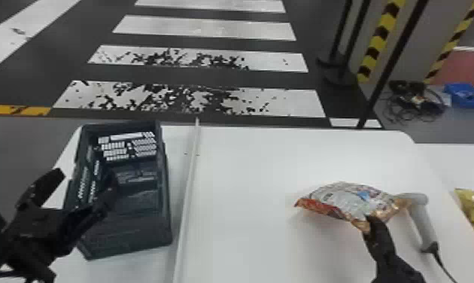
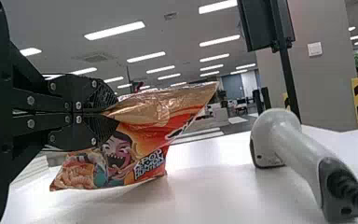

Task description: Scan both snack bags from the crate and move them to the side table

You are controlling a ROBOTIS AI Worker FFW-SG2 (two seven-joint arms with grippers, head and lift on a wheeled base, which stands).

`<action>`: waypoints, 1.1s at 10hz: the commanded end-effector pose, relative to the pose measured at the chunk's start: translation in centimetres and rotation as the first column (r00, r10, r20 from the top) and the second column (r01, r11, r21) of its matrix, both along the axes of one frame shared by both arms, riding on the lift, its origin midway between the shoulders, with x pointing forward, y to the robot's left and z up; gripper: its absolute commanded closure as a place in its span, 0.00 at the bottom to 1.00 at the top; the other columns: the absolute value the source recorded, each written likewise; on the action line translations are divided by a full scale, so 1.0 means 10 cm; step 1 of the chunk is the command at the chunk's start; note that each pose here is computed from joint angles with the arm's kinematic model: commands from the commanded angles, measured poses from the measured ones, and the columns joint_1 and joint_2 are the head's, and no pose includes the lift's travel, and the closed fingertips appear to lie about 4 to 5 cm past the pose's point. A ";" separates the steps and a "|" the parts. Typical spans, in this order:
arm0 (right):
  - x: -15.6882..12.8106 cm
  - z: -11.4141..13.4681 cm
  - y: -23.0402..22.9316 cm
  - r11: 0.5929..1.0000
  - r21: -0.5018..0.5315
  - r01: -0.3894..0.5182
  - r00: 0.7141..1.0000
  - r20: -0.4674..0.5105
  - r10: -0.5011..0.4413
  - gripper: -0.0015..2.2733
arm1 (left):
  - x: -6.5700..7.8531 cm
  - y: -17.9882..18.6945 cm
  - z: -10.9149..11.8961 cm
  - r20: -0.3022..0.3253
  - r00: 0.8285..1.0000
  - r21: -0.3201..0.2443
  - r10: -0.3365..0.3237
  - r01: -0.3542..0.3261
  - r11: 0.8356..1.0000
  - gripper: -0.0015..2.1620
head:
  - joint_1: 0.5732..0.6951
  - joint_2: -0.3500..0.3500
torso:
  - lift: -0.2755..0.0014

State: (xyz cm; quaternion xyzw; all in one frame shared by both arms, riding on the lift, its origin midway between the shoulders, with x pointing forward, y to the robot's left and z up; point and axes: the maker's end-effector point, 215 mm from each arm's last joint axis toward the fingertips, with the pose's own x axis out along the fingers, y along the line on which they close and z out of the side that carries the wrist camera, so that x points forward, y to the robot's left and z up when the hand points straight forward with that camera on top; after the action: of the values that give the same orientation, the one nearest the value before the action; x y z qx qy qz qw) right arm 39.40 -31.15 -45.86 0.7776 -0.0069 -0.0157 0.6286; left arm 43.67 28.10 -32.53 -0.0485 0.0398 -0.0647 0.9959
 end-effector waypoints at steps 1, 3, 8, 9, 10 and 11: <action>-0.02 -0.17 0.06 0.999 0.037 -0.009 1.000 -0.022 0.010 0.96 | -0.02 -0.01 -0.01 -0.002 1.000 0.000 0.002 -0.002 1.000 0.03 | 1.00 0.44 | 0.65; -0.23 -0.10 0.06 0.998 -0.067 -0.018 0.999 -0.053 0.014 0.00 | -0.03 -0.02 -0.01 -0.001 1.000 -0.001 0.004 -0.004 1.000 0.03 | 1.00 0.45 | 0.65; -0.51 -0.02 0.56 0.972 -0.140 -0.187 0.969 -0.188 0.160 0.01 | 0.03 -0.26 0.01 0.010 1.000 -0.010 -0.029 0.029 1.000 0.03 | 1.00 0.45 | 0.65; -0.46 0.00 0.74 0.958 -0.136 -0.254 0.954 -0.197 0.225 0.01 | 0.04 -0.29 0.02 0.012 0.999 -0.014 -0.035 0.035 0.999 0.03 | 1.00 0.47 | 0.65; -0.34 -0.01 0.84 0.946 -0.135 -0.294 0.943 -0.200 0.265 0.01 | 0.04 -0.31 0.06 0.019 0.999 -0.013 -0.040 0.040 0.999 0.03 | 1.00 0.51 | 0.65; -0.26 -0.02 0.92 0.937 -0.130 -0.325 0.933 -0.206 0.295 0.02 | 0.03 -0.33 0.09 0.023 0.999 -0.012 -0.044 0.045 0.999 0.03 | 1.00 0.52 | 0.65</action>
State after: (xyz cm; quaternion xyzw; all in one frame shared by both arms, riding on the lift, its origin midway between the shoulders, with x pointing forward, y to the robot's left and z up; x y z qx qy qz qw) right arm 36.20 -22.44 -46.23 0.7108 0.1677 0.0038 0.6831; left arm 44.04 24.93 -31.86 -0.0533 0.0305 -0.0862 0.9944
